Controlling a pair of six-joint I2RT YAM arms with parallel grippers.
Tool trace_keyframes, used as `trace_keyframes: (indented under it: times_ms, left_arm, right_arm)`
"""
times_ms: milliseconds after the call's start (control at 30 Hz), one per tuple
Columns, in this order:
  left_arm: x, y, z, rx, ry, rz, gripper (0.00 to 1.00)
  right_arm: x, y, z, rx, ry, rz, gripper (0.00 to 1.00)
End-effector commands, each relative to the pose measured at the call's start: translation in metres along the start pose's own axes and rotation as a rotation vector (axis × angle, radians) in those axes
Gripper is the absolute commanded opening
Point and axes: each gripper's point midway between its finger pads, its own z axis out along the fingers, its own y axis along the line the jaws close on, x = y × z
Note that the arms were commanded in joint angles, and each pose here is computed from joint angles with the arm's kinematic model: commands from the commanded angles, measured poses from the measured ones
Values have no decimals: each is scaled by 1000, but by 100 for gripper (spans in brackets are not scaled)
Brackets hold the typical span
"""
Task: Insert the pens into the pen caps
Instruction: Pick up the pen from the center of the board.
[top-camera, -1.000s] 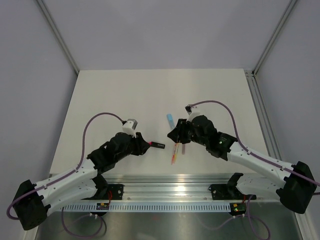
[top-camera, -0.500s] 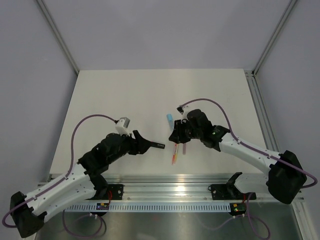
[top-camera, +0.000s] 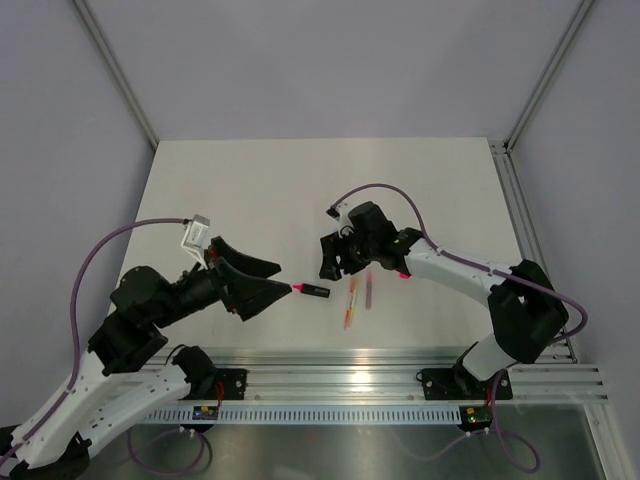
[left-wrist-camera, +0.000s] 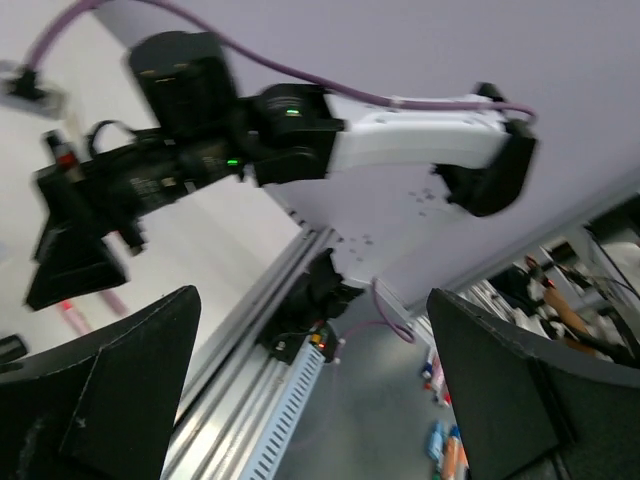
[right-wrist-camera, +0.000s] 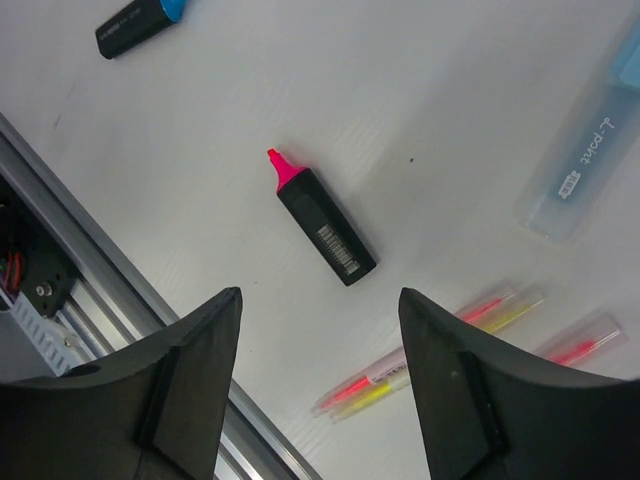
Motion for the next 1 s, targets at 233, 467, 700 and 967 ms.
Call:
trace_keyframes:
  times_ms: [233,467,700,967]
  left_arm:
    - [15,-69,-12,338,182,-54,99]
    - [14,-63,-8,304,174,-64,99]
    - [12,-39,-6,168,139,-55,99]
    - [-5,-13,-4,-15,59,-27,99]
  right_arm:
    - [15,12,24,-5,171,-254,83]
    - [20,22,37,-16,216,-280,86]
    - [29,23,58,-26,265,-319,90]
    - [43,20,68,-14,346,-344,91]
